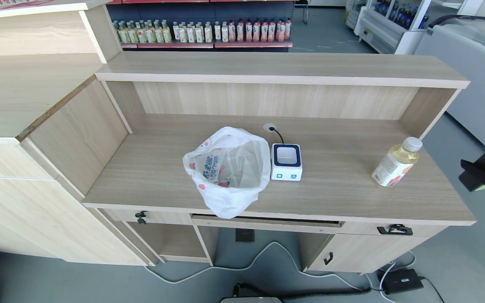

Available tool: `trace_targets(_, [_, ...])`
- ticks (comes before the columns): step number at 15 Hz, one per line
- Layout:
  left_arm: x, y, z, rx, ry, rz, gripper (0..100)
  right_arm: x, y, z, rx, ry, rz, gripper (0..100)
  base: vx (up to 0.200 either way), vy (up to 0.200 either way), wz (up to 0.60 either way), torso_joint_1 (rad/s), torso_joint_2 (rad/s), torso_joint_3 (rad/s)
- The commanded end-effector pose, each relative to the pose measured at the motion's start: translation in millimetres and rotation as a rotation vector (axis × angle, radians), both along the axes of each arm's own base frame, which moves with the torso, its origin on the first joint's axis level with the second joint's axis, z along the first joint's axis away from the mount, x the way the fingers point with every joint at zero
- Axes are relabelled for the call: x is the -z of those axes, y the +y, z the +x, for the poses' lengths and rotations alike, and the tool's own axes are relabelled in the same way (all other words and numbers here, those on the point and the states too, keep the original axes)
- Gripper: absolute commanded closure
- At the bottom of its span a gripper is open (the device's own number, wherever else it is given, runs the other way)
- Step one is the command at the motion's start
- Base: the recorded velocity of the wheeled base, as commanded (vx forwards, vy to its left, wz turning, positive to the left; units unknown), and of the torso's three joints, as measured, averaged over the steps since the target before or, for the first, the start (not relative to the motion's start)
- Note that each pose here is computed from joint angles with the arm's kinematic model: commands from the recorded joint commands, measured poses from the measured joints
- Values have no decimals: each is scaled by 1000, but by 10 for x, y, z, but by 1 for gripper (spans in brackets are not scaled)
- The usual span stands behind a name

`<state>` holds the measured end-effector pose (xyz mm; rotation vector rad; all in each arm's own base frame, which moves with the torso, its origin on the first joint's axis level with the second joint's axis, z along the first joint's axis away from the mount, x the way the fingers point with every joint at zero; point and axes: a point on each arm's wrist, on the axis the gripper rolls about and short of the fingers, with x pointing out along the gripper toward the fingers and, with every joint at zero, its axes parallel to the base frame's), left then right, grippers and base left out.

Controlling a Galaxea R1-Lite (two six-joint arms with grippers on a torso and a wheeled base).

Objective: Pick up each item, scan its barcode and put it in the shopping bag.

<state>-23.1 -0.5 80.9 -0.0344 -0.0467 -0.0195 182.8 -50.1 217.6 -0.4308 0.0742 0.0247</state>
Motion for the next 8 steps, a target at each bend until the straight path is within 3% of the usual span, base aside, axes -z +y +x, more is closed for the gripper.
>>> trace_targets(1, [-4, 0, -1, 0, -2, 0, 0, 51, -85, 21, 41, 24, -12, 100, 0, 0, 0, 0, 0, 0])
trace_targets(4, [0, 0, 0, 0, -1, 0, 0, 52, -78, 24, 27, 32, -27, 100, 0, 0, 0, 0, 0, 0])
trace_targets(8, [0, 0, 0, 0, -1, 0, 0, 41, 71, 144, -4, 61, -47, 100, 0, 0, 600, 4, 2, 2])
